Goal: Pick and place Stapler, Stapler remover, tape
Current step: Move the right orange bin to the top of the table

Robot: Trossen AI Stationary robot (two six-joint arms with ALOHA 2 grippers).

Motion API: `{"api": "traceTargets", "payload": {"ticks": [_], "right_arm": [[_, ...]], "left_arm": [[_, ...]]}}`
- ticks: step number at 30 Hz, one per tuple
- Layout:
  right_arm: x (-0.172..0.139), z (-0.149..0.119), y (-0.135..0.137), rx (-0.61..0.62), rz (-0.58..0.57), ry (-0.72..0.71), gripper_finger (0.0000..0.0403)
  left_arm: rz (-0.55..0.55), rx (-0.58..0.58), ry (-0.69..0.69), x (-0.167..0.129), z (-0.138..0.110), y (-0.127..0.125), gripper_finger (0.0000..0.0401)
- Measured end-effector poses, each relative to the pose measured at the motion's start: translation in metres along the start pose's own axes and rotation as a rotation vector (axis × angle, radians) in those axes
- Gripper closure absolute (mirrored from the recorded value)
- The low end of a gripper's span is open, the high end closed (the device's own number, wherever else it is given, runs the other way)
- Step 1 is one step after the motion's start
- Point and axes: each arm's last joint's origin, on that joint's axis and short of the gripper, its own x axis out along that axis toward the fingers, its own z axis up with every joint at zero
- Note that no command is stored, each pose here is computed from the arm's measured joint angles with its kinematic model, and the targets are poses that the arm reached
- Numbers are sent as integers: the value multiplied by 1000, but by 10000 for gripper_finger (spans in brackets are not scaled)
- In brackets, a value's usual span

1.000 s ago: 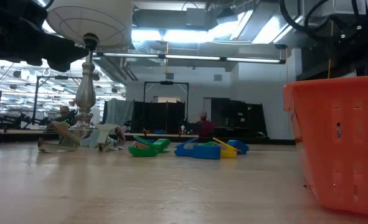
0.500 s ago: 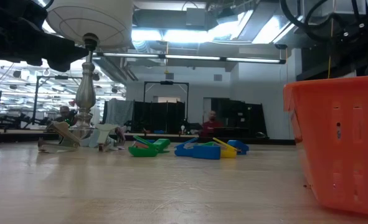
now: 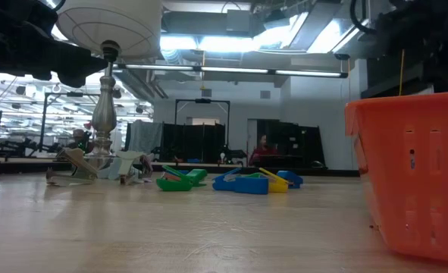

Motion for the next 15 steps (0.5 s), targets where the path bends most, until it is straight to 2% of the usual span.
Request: {"api": "traceTargets", "payload": {"ticks": [3, 7, 12, 15], "right_arm": [[0, -1, -1, 17, 27, 50, 159], [-1, -6, -1, 102, 74, 182, 163], [-4, -17, -7, 188, 14, 291, 177], [-5, -23, -8, 190, 7, 361, 185]], "left_arm": [[0, 0, -1, 0, 0, 0, 184], [0, 0, 0, 0, 0, 0, 186], [0, 0, 0, 0, 0, 0, 185], [0, 0, 0, 0, 0, 0, 185]]}}
